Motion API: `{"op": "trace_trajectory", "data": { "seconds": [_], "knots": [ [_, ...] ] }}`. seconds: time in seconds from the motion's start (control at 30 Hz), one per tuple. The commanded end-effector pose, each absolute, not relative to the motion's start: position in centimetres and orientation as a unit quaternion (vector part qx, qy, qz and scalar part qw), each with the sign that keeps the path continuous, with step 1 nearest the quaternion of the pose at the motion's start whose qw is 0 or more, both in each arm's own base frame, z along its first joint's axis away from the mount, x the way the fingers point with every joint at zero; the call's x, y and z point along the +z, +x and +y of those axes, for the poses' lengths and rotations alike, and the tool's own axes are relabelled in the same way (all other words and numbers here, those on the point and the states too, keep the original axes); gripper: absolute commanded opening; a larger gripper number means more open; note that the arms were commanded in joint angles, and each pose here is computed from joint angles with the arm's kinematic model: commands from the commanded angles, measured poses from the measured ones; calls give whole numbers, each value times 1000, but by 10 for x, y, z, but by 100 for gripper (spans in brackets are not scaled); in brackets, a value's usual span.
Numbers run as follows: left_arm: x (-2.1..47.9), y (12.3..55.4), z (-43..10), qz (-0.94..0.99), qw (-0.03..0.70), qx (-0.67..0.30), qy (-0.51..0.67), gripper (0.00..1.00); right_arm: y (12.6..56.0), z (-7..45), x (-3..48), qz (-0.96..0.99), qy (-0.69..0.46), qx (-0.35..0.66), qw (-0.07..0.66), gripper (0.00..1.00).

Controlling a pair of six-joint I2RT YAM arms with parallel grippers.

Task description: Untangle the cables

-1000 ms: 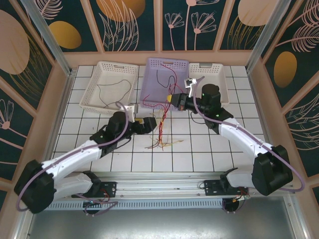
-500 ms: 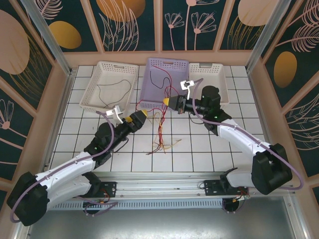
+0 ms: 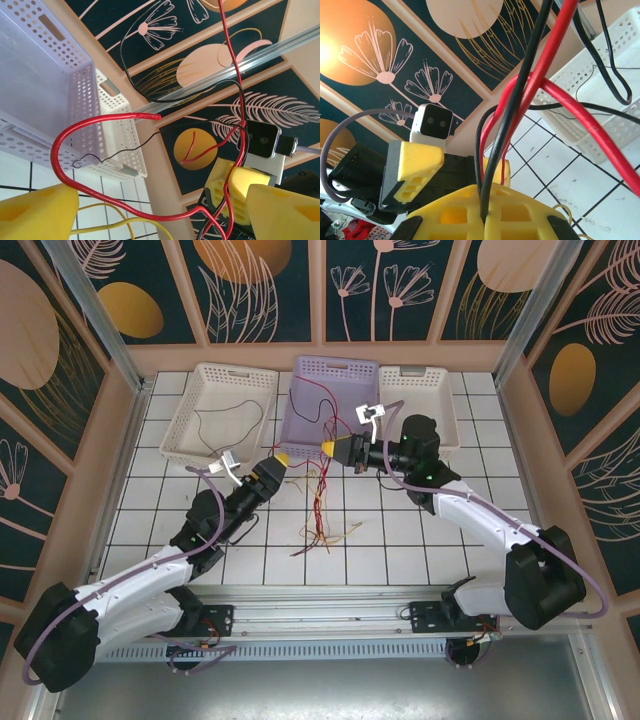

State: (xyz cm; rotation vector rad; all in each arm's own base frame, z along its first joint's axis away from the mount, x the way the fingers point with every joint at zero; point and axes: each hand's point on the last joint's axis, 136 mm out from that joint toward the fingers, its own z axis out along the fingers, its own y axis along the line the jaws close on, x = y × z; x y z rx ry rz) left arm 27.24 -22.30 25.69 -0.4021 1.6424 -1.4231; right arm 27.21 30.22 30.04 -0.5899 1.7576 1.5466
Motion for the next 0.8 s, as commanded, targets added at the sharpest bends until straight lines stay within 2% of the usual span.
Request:
{"op": "trace_trajectory", "data": {
  "seconds": [0.0,0.1,0.33,0.43,0.5,0.57,0.6,0.77],
  "knots": [
    [262,271,-224,650,452,-590,-161,80,262,308,308,658,-253,612,358,0],
    [257,273,-227,655,446,-588,-162,78,260,309,309,656,-256,613,357,0],
    [252,275,-227,653,444,-589,-169,61,256,310,306,655,-264,615,351,0],
    [252,276,-226,653,446,-588,-172,32,257,311,303,658,-264,613,350,0],
    [254,276,-225,651,448,-588,-172,20,257,310,301,662,-262,609,350,0],
    [255,275,-223,652,451,-585,-172,4,260,309,297,669,-257,602,353,0],
    [255,275,-222,653,453,-582,-172,0,260,308,295,672,-256,598,354,0],
    [258,269,-203,658,477,-553,-182,0,265,302,279,695,-237,573,364,0]
  ]
}}
